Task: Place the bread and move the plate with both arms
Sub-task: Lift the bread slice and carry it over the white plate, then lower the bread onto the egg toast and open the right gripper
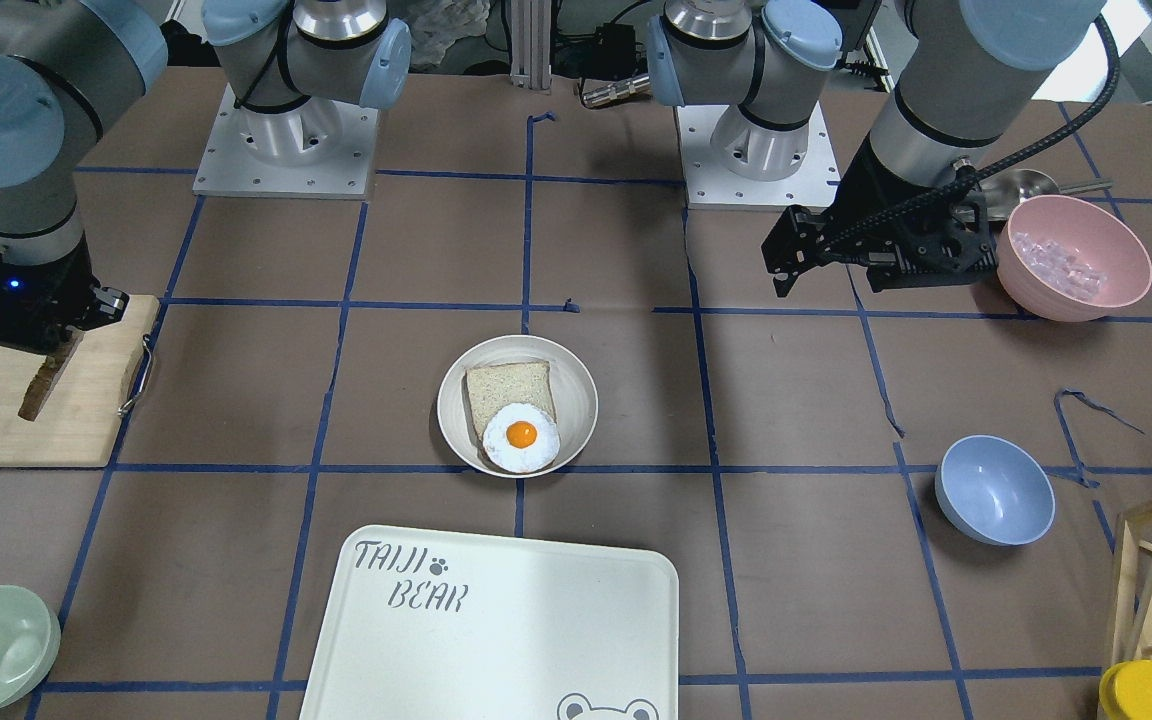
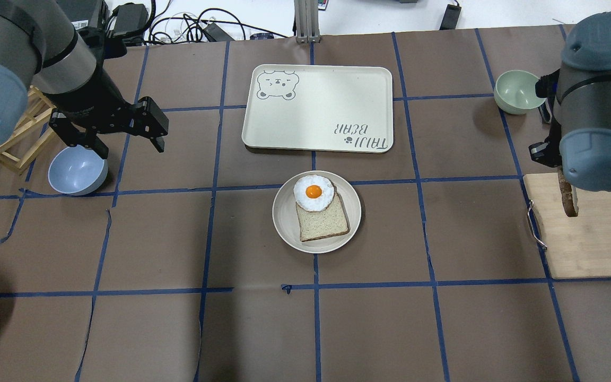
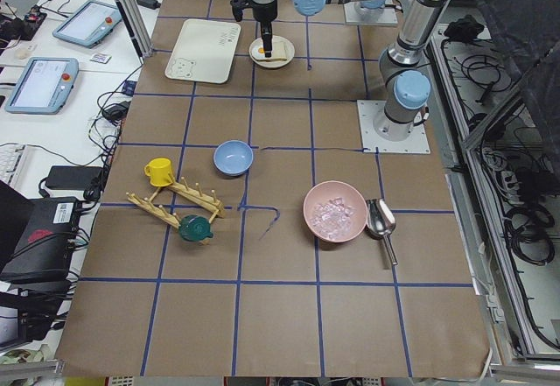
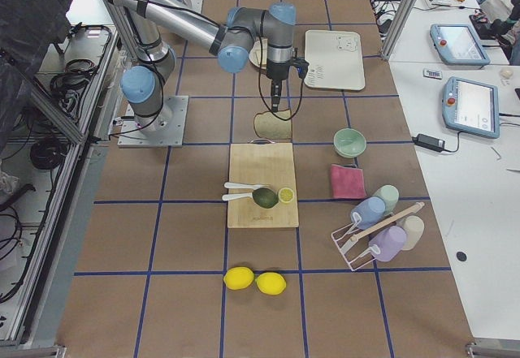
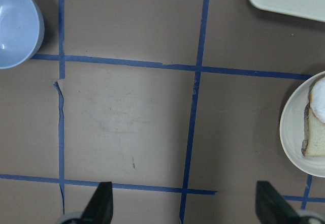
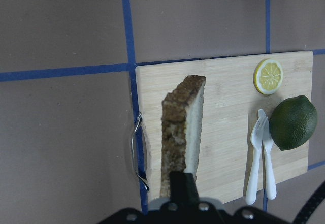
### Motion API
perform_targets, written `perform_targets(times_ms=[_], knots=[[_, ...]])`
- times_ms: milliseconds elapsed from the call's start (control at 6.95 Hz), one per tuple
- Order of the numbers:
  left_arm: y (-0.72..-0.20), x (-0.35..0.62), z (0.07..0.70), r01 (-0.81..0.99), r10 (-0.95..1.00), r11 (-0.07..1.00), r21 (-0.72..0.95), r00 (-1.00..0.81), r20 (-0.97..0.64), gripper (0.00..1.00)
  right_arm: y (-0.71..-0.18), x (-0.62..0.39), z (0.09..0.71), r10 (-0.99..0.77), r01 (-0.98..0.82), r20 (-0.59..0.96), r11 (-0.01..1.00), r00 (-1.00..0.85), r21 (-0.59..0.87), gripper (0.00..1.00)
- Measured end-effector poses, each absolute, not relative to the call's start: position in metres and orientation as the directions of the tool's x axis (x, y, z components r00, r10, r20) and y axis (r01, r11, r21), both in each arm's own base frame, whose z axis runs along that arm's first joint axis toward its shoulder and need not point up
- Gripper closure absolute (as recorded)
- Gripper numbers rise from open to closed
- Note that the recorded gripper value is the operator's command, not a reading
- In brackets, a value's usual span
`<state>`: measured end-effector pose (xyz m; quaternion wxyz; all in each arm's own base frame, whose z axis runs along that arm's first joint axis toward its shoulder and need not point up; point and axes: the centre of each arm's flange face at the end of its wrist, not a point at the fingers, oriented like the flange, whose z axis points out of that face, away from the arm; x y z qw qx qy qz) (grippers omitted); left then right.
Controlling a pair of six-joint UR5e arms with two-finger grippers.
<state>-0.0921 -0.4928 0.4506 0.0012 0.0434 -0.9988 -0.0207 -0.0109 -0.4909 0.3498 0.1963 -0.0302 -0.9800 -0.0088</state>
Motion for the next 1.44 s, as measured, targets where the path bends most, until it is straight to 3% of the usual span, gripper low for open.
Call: perform_targets(times_ms=[288,864,1439], knots=[[-0.493,-0.092,0.451,-0.087,-0.087,0.995,0.041,-0.996,0.000,0.00,-0.496,0.076,0.360,0.044,0.035,0.358,0.999,-0.933,-0.034,1.00],[-0.493,-0.092,0.451,-0.087,-0.087,0.995,0.041,-0.996,-0.001,0.00,-0.444,0.316,0.343,0.047,0.013,0.276,0.992,-0.960,-0.126,1.00],[-0.493,-0.092,0.450,-0.087,-0.087,0.995,0.043,-0.996,0.000,0.00,-0.464,0.387,0.320,0.004,-0.042,0.253,0.984,-0.968,-0.175,1.00]])
